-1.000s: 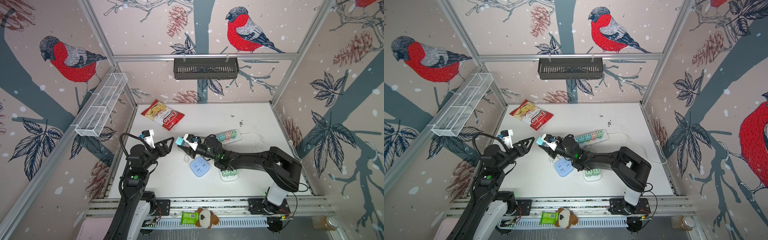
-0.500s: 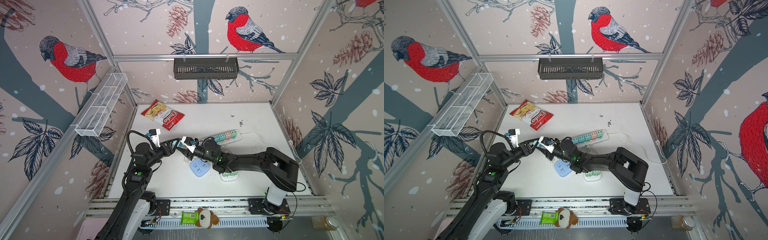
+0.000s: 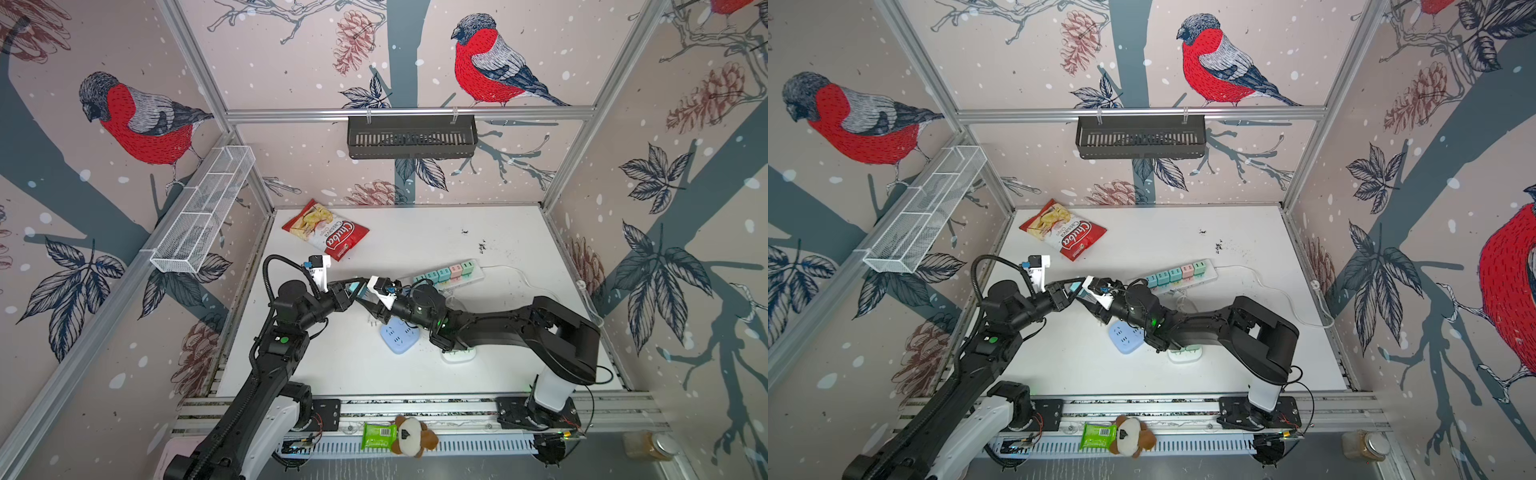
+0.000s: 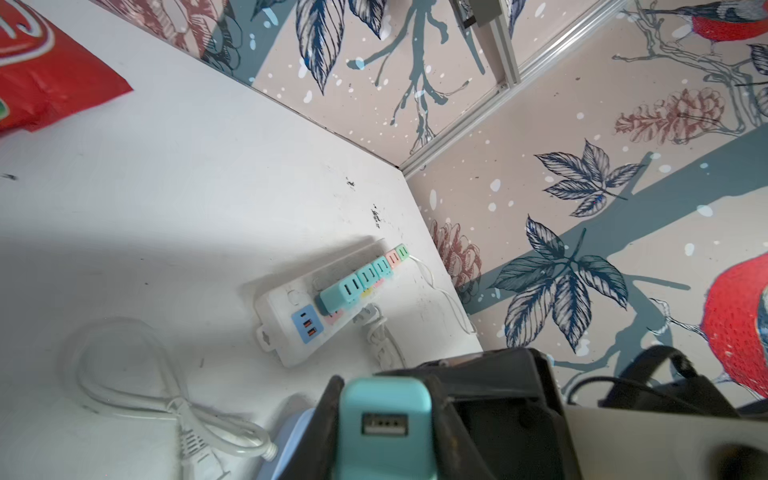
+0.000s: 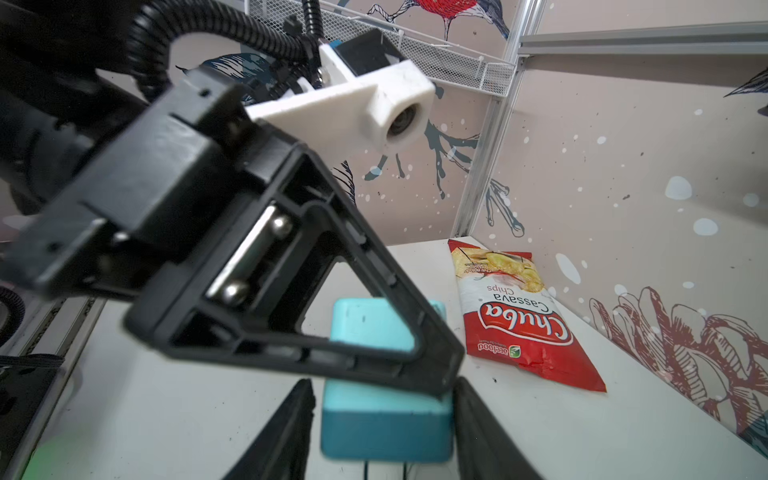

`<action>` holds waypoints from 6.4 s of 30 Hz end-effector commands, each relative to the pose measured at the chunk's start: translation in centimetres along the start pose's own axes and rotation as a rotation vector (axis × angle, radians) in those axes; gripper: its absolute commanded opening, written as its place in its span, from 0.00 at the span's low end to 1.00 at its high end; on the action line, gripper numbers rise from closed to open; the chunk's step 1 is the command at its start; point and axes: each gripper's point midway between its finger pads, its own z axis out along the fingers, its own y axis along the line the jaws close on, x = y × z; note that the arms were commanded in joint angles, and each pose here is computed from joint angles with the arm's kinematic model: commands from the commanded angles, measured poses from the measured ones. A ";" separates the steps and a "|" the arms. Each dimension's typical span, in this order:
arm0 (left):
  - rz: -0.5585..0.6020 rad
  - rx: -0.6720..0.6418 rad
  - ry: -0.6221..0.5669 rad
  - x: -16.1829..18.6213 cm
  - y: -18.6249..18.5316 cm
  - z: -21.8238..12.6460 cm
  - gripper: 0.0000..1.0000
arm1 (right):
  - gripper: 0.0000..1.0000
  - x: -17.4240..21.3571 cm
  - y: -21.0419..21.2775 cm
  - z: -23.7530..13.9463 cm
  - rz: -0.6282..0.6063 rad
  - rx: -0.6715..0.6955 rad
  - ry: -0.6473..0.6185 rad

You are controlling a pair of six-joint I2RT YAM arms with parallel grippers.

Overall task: Insert the plug
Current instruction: 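Close the left gripper on the teal charger and open the right gripper, then carry the teal charger to the blue socket with the left gripper while the right withdraws, then lower the teal charger into the blue socket with the left gripper, then open the left gripper and lift it off the plugged teal charger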

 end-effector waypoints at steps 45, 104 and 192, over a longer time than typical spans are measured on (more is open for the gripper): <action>0.789 0.197 0.128 15.2 -4.9 5.7 0.00 | 0.80 8.0 -24.9 -32.3 0.424 1.126 0.028; 0.875 0.053 0.309 20.0 0.7 9.5 0.00 | 0.79 8.4 -25.1 -31.6 0.432 1.108 0.053; 0.673 -1.108 -0.539 -6.5 16.6 -6.1 0.96 | 1.00 6.6 -23.3 -42.2 0.188 1.474 -0.035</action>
